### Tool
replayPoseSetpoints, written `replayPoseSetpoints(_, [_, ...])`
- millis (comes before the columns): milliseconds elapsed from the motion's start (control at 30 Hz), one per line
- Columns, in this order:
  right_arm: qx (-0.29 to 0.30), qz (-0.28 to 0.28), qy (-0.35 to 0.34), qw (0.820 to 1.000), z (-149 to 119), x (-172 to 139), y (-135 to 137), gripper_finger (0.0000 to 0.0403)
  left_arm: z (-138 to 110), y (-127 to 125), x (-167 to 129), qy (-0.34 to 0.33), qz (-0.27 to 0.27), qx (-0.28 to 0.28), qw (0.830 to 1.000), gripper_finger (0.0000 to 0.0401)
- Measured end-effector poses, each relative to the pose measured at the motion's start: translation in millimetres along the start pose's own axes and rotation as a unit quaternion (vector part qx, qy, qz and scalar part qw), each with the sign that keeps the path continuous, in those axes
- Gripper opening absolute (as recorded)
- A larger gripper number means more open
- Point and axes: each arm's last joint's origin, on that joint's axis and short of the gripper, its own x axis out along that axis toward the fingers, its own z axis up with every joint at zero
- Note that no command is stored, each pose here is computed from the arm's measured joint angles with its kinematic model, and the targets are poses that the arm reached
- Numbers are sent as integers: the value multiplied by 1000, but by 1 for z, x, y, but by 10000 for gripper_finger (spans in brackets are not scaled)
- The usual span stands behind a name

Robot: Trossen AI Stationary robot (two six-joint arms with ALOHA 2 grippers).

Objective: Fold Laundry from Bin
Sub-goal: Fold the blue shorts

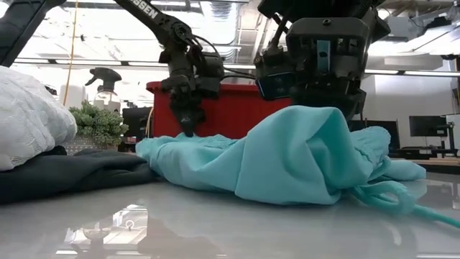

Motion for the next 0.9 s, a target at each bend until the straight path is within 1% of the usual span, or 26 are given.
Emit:
replayPoseSetpoints(33, [0, 0, 0, 1000, 0, 0, 0, 33, 0, -1, 0, 2, 1, 2, 1000, 24])
replayPoseSetpoints(67, [0, 0, 0, 1000, 0, 0, 0, 33, 0, -1, 1, 4, 1, 2, 1000, 14])
replayPoseSetpoints(167, [0, 0, 1, 1000, -1, 0, 1, 33, 0, -1, 4, 14, 15, -23, 1000, 5])
replayPoseSetpoints(233, [3, -2, 1, 1000, -1, 0, 1, 33, 2, -2, -3, 19, 23, -37, 999, 3])
replayPoseSetpoints(333, [5, -4, 2, 1000, -2, 0, 1, 32, 3, -12, -28, 10, 25, -43, 999, 2])
replayPoseSetpoints(433, [22, -9, 5, 1000, -3, -3, 1, 32, 0, -23, -52, 3, 30, -47, 998, 2])
replayPoseSetpoints(533, [32, -25, -6, 999, -3, -15, 2, 32, -6, -38, -82, -15, 53, -47, 997, 1])
replayPoseSetpoints(667, [32, -39, -39, 998, 1, -49, 9, 32, -15, -55, -115, -34, 99, -39, 994, 1])
replayPoseSetpoints(800, [32, -61, -89, 994, 7, -101, 19, 32, -25, -70, -143, -63, 145, -35, 987, 0])
replayPoseSetpoints(900, [38, -80, -138, 986, 9, -144, 26, 32, -32, -78, -159, -74, 180, -36, 980, 0])
